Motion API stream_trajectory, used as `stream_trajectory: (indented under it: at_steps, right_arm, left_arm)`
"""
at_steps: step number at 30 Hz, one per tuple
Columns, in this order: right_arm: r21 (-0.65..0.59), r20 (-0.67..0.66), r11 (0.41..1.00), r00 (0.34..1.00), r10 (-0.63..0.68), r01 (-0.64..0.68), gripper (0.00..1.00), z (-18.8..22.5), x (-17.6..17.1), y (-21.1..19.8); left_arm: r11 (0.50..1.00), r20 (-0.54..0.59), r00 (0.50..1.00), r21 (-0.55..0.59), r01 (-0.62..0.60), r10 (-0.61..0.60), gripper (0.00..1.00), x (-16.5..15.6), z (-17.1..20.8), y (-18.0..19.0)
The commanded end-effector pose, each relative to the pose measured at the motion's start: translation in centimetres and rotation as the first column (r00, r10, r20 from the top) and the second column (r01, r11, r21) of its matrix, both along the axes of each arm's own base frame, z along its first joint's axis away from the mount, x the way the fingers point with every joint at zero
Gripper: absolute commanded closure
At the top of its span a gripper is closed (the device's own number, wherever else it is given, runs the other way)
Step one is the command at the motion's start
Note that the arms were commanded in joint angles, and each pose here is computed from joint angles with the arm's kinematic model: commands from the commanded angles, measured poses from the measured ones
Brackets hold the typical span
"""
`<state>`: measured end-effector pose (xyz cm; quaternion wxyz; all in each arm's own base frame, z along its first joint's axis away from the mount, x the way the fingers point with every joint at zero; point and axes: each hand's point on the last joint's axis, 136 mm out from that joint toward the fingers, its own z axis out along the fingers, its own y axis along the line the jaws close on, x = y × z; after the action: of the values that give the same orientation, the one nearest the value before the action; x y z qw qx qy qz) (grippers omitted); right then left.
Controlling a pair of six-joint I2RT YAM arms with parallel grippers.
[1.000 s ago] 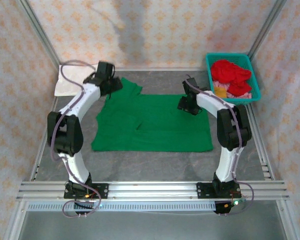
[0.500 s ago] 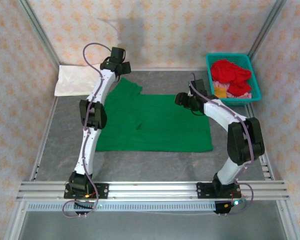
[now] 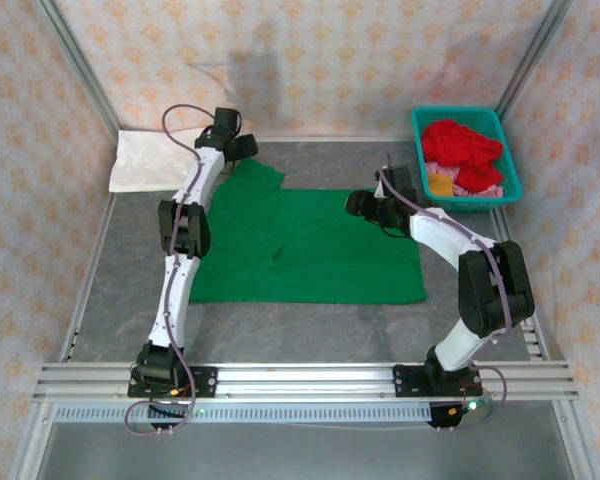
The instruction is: Fold and stack the t-shirts
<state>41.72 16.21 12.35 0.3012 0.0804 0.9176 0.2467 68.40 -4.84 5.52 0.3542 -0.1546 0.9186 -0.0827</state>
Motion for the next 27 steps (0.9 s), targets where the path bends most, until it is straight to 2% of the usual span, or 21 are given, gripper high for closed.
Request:
stream_trajectory:
  at_steps: [1,6,9,12,14,19,20,23,27]
  right_arm:
    - [0.046,0.056,0.999,0.998,0.012,-0.015,0.37,1.7,0.4,0.7]
    - [0.053,0.045,0.998,0.999,0.023,-0.025,0.38,1.6,0.2,0.9]
    - [0.039,0.044,0.999,0.999,0.017,-0.018,0.37,1.6,0.0,0.6]
    - [0.031,0.045,0.999,0.999,0.019,-0.021,0.37,1.6,0.0,0.4]
    - [0.031,0.044,0.999,0.999,0.015,-0.016,0.37,1.5,0.1,0.2]
    - [0.036,0.045,0.999,0.999,0.005,-0.006,0.38,1.7,0.6,0.0]
    - [0.038,0.045,0.999,0.999,0.004,-0.005,0.38,1.7,0.6,-0.1]
    - [0.038,0.038,0.999,0.999,-0.003,0.001,0.38,1.7,1.0,-0.3]
    - [-0.003,0.027,1.000,0.999,-0.027,0.027,0.38,1.7,1.9,-1.1]
  left_arm:
    - [0.998,0.008,1.000,-0.065,-0.005,0.006,0.26,0.5,-1.2,-0.9]
    - [0.993,0.011,1.000,-0.118,0.002,-0.001,0.32,0.9,-2.4,-1.8]
    - [0.989,0.009,1.000,-0.147,0.009,-0.008,0.43,0.9,-2.8,-2.2]
    - [0.988,0.008,0.999,-0.151,0.035,-0.034,0.50,0.8,-2.8,-3.0]
    - [0.987,0.007,0.999,-0.154,0.051,-0.050,0.52,0.7,-2.8,-3.5]
    - [0.984,-0.006,0.996,-0.157,0.087,-0.089,0.69,0.2,-2.6,-4.1]
    - [0.984,-0.010,0.996,-0.153,0.090,-0.093,0.70,0.1,-2.6,-4.1]
    - [0.984,-0.012,0.995,-0.150,0.099,-0.102,0.85,0.0,-2.4,-4.1]
    - [0.985,-0.009,0.995,-0.141,0.100,-0.102,0.91,-0.1,-1.4,-3.8]
